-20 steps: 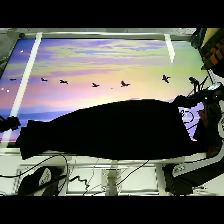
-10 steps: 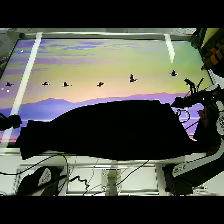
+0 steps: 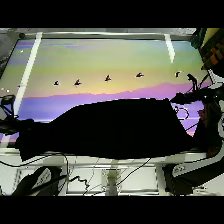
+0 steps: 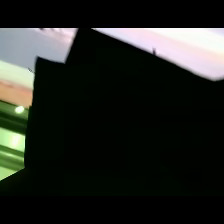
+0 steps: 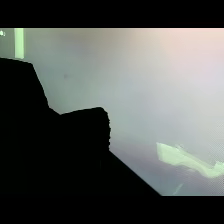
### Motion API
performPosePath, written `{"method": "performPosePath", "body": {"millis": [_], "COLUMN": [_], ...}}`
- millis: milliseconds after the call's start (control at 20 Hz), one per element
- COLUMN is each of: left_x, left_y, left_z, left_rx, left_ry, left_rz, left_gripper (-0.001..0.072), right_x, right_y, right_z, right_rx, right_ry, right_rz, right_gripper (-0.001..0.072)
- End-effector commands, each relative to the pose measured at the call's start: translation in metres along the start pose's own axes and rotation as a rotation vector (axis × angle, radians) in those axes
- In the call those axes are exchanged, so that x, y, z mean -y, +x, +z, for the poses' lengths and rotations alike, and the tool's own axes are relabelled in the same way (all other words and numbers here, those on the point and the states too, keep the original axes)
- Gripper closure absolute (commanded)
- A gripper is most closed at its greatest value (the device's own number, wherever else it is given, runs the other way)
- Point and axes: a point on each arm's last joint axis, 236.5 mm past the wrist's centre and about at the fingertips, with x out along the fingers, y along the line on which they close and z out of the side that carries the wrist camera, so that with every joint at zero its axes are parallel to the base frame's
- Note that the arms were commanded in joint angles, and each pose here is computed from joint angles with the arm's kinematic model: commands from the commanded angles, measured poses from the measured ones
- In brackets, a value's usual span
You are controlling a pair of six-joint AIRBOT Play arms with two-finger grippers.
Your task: Fold the clothes and pants, and hang the long-sleeved shirts on hangers.
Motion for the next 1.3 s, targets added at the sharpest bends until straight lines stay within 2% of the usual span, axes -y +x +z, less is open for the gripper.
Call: {"method": "performPosePath", "body": {"millis": [0, 200, 450, 600, 650, 750, 800, 850, 900, 1250], "left_x": [-0.013, -0.014, 0.011, 0.012, 0.007, -0.01, -0.021, -0.032, -0.038, -0.074], "left_y": [0.003, 0.015, 0.044, 0.059, 0.064, 0.074, 0.077, 0.076, 0.071, -0.015], "left_z": [-0.023, -0.01, -0.028, -0.035, -0.034, -0.026, -0.015, -0.002, 0.011, 0.148], "left_rx": [-0.118, -0.09, -0.222, -0.278, -0.292, -0.288, -0.255, -0.212, -0.176, 0.25], "left_ry": [0.272, 0.35, 0.452, 0.491, 0.506, 0.491, 0.441, 0.407, 0.402, 0.274], "left_rz": [0.039, 0.04, -0.098, -0.117, -0.098, -0.015, 0.048, 0.105, 0.131, 0.264], "left_gripper": [0.006, 0.0064, 0.0075, 0.0075, 0.0143, 0.0325, 0.0475, 0.0658, 0.0697, 0.0697], "right_x": [-0.006, -0.007, -0.007, -0.007, -0.008, -0.009, -0.01, -0.011, -0.012, -0.004], "right_y": [-0.002, -0.002, -0.002, -0.002, -0.002, -0.002, -0.002, -0.002, -0.002, -0.028], "right_z": [-0.003, -0.004, -0.004, -0.004, -0.005, -0.005, -0.006, -0.007, -0.008, 0.027], "right_rx": [-0.012, -0.018, -0.018, -0.018, -0.021, -0.025, -0.03, -0.035, -0.038, 0.125], "right_ry": [0.003, 0.05, 0.065, 0.091, 0.095, 0.117, 0.117, 0.118, 0.119, 0.101], "right_rz": [0.021, 0.025, 0.025, 0.024, 0.027, 0.029, 0.033, 0.037, 0.04, -0.073], "right_gripper": [0.0694, 0.0695, 0.0695, 0.0695, 0.0694, 0.0694, 0.0694, 0.0695, 0.0694, 0.0695]}}
